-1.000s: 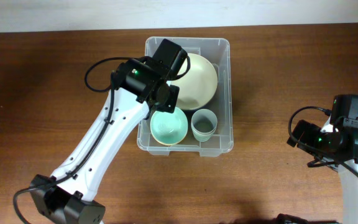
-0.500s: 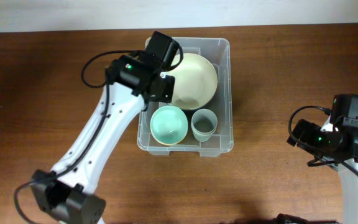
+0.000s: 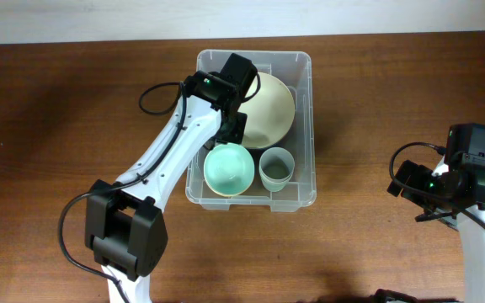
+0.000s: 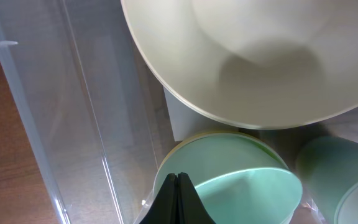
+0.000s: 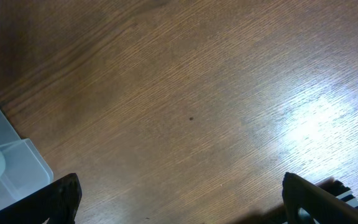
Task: Pack container
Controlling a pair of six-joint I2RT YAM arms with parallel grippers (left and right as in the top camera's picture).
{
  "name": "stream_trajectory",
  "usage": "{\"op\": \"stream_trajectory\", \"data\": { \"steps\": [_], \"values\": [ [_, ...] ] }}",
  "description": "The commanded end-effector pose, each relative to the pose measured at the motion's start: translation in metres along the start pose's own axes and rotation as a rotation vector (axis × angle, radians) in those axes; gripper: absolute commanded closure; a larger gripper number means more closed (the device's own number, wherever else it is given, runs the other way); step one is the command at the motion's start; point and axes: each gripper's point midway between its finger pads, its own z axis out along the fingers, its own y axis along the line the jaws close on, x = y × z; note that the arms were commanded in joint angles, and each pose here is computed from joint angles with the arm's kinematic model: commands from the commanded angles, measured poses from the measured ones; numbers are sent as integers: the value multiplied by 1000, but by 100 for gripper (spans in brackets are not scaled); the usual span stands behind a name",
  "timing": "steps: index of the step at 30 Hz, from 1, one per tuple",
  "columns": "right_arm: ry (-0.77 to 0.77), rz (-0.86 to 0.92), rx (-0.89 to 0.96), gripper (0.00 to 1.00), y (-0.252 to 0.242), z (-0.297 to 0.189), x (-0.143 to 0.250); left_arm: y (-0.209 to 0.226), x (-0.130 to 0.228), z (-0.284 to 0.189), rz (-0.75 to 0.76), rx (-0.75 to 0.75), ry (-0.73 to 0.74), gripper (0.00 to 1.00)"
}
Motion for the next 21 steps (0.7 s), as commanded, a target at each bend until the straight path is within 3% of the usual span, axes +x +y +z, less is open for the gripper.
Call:
{"op": "stream_trajectory", "data": {
  "steps": [1, 21],
  "values": [
    [-20, 7, 8, 1, -2, -3, -6, -2, 0, 4, 15, 8, 13, 99],
    [-19, 7, 8, 1, -2, -3, -5, 5, 32, 37, 31, -40, 123, 100]
  ]
}}
